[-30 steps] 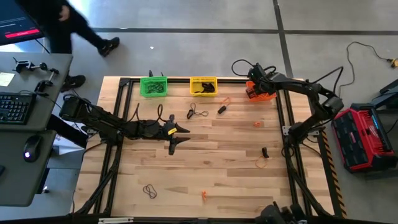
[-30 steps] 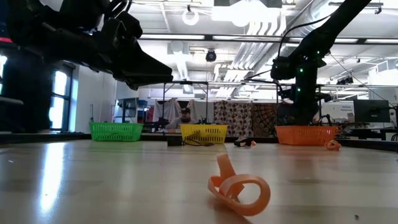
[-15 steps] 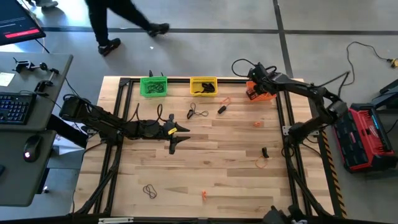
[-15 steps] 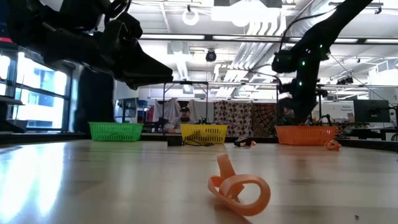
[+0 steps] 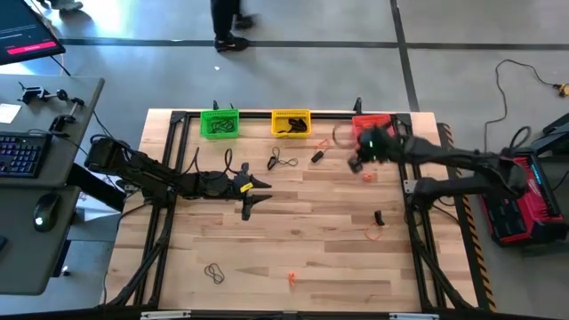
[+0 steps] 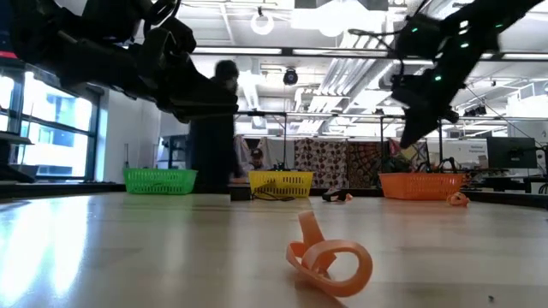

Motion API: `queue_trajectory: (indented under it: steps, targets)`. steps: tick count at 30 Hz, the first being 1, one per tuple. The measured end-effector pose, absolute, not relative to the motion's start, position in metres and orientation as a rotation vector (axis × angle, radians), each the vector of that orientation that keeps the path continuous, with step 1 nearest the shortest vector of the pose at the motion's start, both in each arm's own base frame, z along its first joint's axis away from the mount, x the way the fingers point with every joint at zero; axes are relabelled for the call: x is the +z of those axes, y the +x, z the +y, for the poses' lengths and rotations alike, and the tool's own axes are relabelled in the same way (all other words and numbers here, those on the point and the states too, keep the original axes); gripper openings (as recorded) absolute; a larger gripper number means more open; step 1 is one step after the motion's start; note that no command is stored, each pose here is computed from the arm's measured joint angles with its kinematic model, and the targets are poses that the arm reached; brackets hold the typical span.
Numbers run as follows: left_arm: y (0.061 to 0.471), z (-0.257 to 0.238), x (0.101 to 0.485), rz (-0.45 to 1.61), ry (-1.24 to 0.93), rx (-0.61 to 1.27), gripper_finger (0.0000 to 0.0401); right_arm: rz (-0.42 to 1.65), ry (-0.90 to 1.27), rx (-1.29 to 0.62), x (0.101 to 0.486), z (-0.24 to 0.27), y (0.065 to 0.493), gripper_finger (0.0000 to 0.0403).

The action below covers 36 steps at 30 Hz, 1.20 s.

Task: Sort rubber bands into baskets
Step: Put the black rubber band into the yellow bin

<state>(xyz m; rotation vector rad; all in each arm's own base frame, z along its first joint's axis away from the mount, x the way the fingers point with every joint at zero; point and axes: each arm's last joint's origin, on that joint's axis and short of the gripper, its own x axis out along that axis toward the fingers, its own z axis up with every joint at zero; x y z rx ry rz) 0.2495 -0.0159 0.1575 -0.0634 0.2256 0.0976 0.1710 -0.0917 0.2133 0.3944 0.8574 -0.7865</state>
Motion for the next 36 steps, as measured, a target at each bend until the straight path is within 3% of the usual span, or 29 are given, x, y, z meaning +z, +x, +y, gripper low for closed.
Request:
queue_trajectory:
  steps: [9,15,21,36]
  targets:
    - [0.250,-0.016,0.157,0.226,-0.063,0.098,0.0147,0.948,0.523,-0.552,0.183,0.001,0.164,0.0027]
    - [0.250,-0.016,0.157,0.227,-0.063,0.097,0.0147,1.010,0.618,-0.513,0.179,0.040,0.153,0.0092]
    - [0.249,-0.016,0.157,0.228,-0.063,0.097,0.0147,1.141,0.664,-0.617,0.173,0.053,0.131,0.0154]
    - [0.249,-0.016,0.157,0.227,-0.063,0.097,0.0147,1.336,0.629,-0.724,0.154,0.067,0.128,0.0159]
